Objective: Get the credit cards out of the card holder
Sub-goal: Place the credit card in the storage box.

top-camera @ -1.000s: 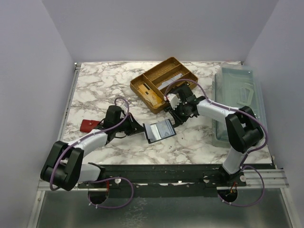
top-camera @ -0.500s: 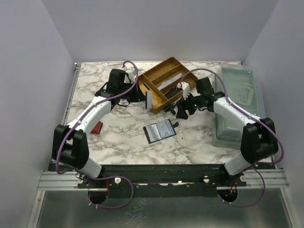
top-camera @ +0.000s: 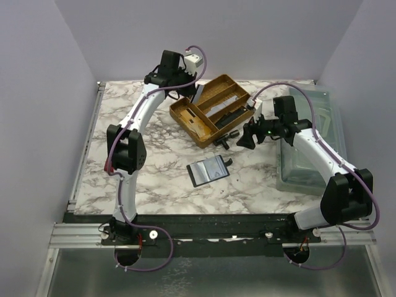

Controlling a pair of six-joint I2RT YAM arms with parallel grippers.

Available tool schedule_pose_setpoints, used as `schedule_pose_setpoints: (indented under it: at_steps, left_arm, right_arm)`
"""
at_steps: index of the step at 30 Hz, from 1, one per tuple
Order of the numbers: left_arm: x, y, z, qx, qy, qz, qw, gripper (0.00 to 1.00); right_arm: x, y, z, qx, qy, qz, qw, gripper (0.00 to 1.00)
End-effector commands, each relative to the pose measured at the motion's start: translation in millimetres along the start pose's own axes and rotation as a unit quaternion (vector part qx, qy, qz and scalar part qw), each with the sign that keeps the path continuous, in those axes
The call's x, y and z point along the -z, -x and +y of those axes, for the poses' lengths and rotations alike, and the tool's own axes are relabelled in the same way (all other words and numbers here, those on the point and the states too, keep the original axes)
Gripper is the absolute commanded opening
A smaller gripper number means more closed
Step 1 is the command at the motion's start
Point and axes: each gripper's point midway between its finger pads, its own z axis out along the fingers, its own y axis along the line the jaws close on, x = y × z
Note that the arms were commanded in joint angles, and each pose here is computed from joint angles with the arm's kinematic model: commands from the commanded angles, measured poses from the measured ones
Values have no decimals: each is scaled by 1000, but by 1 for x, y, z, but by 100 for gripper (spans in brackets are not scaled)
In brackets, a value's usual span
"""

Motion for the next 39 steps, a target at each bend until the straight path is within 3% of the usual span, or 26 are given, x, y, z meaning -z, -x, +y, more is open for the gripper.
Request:
schedule_pose_setpoints:
  at_steps: [1, 7, 18, 23, 33, 39]
  left_arm:
    - [-24, 2, 8, -91, -40, 7, 995, 0]
    - [-63, 7, 4, -128, -58, -5, 990, 0]
    - [-102, -1, -9, -166, 54, 24, 984, 0]
    - [-114, -12, 5, -191, 137, 47, 971, 0]
    - [-142, -22, 6, -219, 197, 49, 954, 0]
    - [-157, -39, -1, -227, 189, 61, 953, 1]
  right_arm:
    - [7, 2, -1, 6, 5, -16, 1000, 74]
    - [10, -2, -10, -3, -2, -18, 1000, 74]
    - [10, -9, -17, -15, -5, -13, 1000, 74]
    - [10, -10, -18, -20, -3, -14, 1000, 74]
    - [22, -3, -22, -18, -13, -35, 999, 74]
    - [26, -2, -24, -21, -15, -41, 999, 74]
